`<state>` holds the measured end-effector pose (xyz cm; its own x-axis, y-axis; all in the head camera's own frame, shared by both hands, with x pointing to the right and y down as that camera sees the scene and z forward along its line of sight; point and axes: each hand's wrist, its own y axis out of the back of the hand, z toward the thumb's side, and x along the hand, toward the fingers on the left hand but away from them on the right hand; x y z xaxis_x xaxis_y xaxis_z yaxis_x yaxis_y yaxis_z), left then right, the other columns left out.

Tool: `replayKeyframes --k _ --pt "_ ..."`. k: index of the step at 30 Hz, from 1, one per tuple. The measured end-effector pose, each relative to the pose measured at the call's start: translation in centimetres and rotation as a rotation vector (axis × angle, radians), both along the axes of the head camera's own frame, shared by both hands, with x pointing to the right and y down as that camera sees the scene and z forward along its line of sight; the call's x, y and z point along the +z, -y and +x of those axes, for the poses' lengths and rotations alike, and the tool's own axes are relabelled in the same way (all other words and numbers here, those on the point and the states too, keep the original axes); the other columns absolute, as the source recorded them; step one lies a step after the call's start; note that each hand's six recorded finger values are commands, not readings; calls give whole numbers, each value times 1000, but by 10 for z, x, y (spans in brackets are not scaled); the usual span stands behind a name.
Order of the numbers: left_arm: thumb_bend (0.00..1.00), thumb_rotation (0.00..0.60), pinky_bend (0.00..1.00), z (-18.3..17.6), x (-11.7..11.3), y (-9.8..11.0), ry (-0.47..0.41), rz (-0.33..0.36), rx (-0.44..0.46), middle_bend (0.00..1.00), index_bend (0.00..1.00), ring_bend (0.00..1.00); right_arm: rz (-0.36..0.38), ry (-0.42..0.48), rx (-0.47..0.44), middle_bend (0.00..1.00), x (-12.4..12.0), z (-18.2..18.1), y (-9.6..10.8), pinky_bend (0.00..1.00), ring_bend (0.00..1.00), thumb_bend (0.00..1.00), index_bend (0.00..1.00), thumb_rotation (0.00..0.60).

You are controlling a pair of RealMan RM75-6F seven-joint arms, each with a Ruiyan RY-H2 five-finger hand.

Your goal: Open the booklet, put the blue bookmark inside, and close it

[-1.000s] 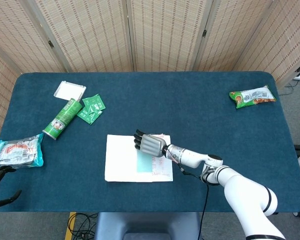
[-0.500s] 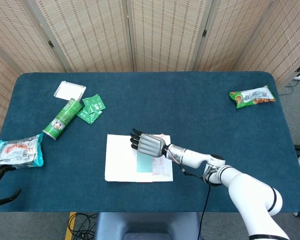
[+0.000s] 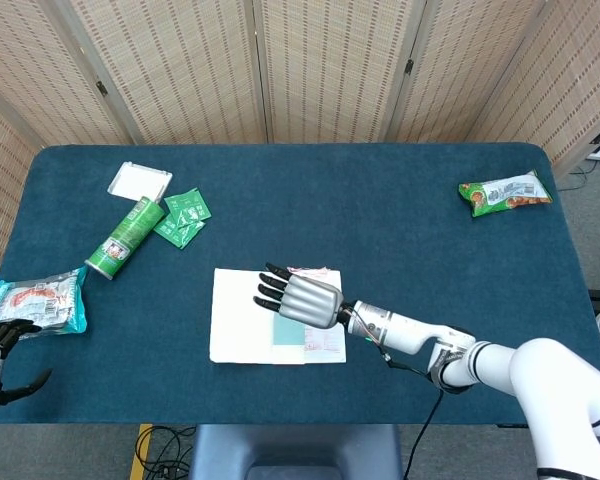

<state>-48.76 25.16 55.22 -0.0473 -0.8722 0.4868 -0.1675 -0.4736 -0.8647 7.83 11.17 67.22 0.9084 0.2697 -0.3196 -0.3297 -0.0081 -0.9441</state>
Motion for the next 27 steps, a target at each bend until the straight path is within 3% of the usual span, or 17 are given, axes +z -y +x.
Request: replayKeyframes --k 11,20,27 --pt "243 600 245 20 16 36 7 61 177 265 304 214 45 -58 183 55 -21 65 0 82 13 97 0 600" --pt "242 600 244 44 57 74 22 73 335 265 270 214 80 -81 402 37 -49 132 -4 65 0 94 0 600" --pt "230 600 243 84 89 92 -13 80 448 265 221 214 94 -134 487 37 -57 172 -9 63 0 89 0 600"
